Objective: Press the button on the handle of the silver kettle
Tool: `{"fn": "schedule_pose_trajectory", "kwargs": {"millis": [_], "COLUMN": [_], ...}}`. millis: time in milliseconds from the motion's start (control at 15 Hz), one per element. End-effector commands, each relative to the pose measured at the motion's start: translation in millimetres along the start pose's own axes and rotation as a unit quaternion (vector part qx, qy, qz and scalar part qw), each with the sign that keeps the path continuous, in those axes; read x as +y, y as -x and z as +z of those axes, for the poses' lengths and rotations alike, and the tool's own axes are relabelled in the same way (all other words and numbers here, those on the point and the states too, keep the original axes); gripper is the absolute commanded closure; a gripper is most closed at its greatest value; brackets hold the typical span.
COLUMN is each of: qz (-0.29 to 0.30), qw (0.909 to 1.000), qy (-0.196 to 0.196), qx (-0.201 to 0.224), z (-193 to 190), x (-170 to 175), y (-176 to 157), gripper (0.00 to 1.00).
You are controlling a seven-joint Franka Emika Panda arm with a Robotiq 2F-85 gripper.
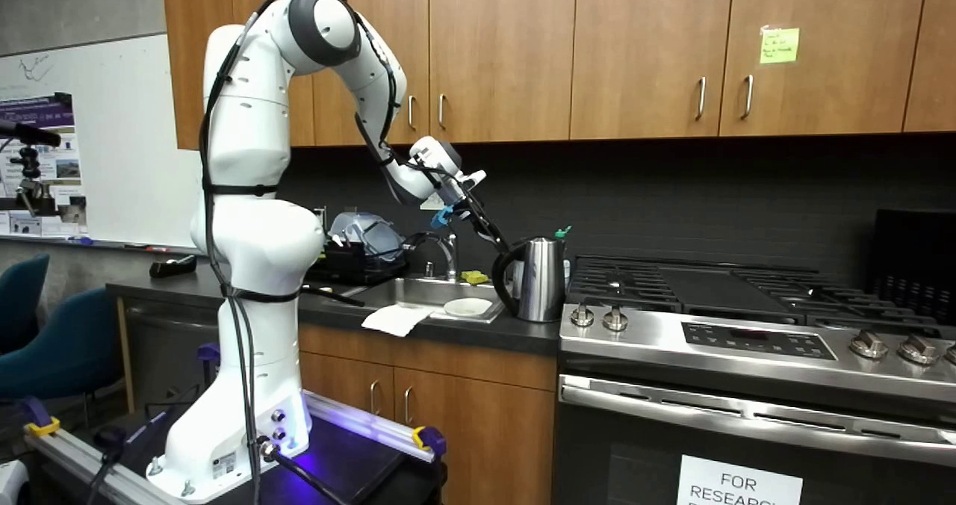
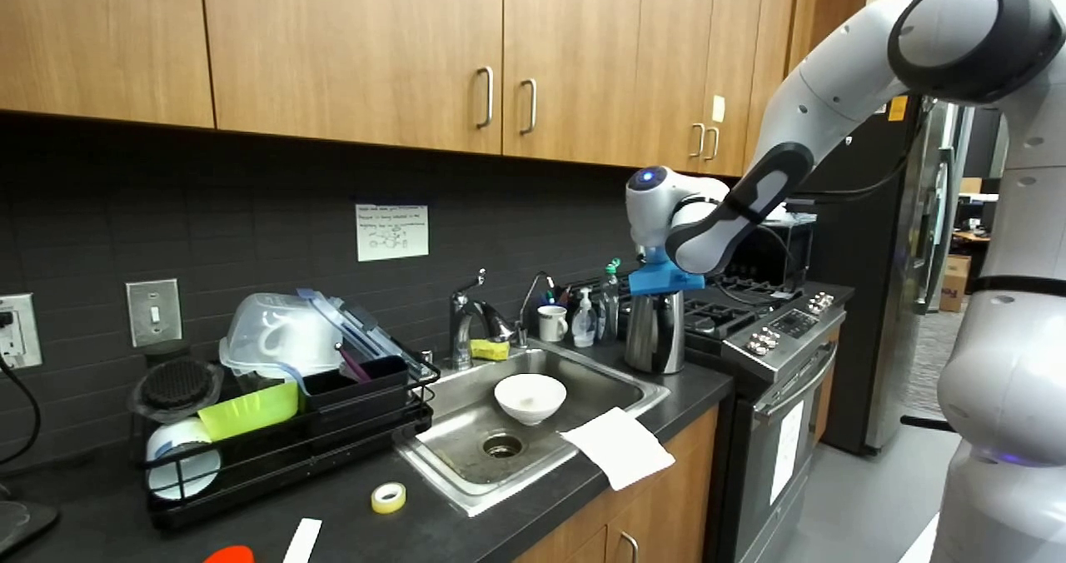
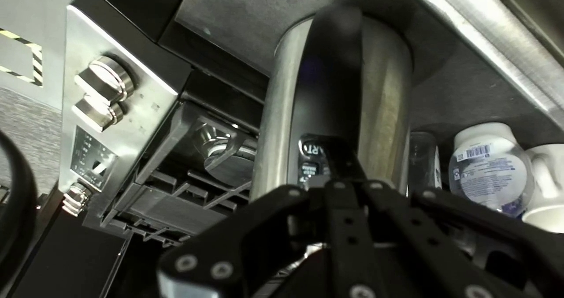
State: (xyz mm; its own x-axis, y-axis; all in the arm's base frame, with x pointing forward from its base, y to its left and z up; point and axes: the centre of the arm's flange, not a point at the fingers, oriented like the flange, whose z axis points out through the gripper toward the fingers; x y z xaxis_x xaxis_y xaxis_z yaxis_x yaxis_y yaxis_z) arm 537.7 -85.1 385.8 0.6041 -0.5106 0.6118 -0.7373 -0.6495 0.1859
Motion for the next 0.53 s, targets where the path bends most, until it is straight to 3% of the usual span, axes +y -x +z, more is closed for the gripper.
{"fn": "schedule_pose_trajectory", "kwargs": {"millis": [0,467], "qz": [-0.001,0.004], "qw": [0.9999,1.0000], "qy": [0.003,0.000], "qx": [0.011,0.008], "z": [7.8,9.1], "x": [-2.0,3.1], "y": [-10.8,-9.7], "gripper": [1.00,1.00]}}
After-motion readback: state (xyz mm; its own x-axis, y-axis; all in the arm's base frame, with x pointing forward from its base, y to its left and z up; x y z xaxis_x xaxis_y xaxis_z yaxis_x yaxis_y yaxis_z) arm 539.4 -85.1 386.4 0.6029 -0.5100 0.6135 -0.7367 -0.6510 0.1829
